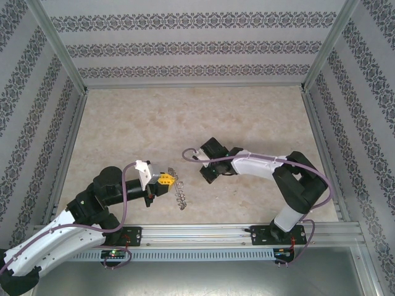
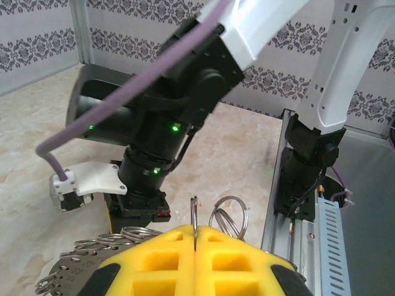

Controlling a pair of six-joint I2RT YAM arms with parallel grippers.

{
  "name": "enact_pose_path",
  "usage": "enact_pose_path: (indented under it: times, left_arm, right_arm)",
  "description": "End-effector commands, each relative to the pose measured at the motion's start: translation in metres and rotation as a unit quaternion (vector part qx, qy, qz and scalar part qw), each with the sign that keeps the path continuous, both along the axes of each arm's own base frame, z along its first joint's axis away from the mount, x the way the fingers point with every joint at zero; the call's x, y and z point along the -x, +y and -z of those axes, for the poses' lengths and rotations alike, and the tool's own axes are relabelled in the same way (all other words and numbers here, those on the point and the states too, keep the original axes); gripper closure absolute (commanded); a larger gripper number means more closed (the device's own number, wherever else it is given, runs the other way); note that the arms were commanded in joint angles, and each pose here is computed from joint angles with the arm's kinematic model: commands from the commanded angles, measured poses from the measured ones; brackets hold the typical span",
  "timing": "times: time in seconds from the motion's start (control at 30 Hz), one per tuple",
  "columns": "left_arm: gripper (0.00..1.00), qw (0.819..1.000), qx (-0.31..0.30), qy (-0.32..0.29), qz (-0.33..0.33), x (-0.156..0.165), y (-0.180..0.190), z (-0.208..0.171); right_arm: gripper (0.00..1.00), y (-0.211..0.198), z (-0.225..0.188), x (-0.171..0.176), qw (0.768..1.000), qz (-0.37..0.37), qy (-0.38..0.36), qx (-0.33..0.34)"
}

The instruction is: Put the keys on the keyring

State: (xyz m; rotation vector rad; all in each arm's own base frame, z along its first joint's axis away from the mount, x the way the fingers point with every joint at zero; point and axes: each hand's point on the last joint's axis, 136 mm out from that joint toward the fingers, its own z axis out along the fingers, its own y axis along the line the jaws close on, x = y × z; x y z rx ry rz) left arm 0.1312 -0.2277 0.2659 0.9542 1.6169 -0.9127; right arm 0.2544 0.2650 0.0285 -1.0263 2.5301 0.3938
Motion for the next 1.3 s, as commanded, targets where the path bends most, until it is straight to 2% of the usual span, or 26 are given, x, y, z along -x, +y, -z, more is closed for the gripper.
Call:
enact_pose_path:
  times: [0.0,0.17,0.33,0.47,0.67,1.0,1.27]
  left_arm:
    - [1.0,1.0,0.025,-0.012,0.01,0.005,-0.002,-0.015]
    - [1.0,1.0,0.026,-0.012,0.012,0.006,-0.002,-0.015]
    - [1.0,0.999,0.027,-0.012,0.012,0.007,-0.002,-0.016]
    - [1.0,0.999,0.029,-0.013,0.013,0.007,-0.002,-0.017]
    - [1.0,0.999,0.029,-0.011,0.012,0.007,-0.001,-0.016]
    - [1.0,1.0,0.029,-0.012,0.002,0.006,0.003,-0.016]
    - [1.0,1.0,0.022,-0.016,0.002,0.004,0.001,-0.015]
  right_arm:
    - [1.0,0.012,-0.019,-0.019,0.995,0.035,-0.06,-0.066]
    - [0.98,0.005,-0.01,-0.011,0.997,0.034,-0.042,-0.048]
    - [0.83,-0.007,-0.015,-0.007,0.999,0.033,-0.036,-0.012]
    - [0.77,-0.018,-0.027,-0.006,0.999,0.031,-0.018,0.026]
    - [0.75,-0.018,-0.041,-0.007,0.998,0.015,0.033,0.058]
    - [0.74,-0.002,-0.03,-0.008,0.986,-0.025,0.124,0.109]
    - [0.74,0.001,-0.015,-0.009,0.979,-0.038,0.148,0.134]
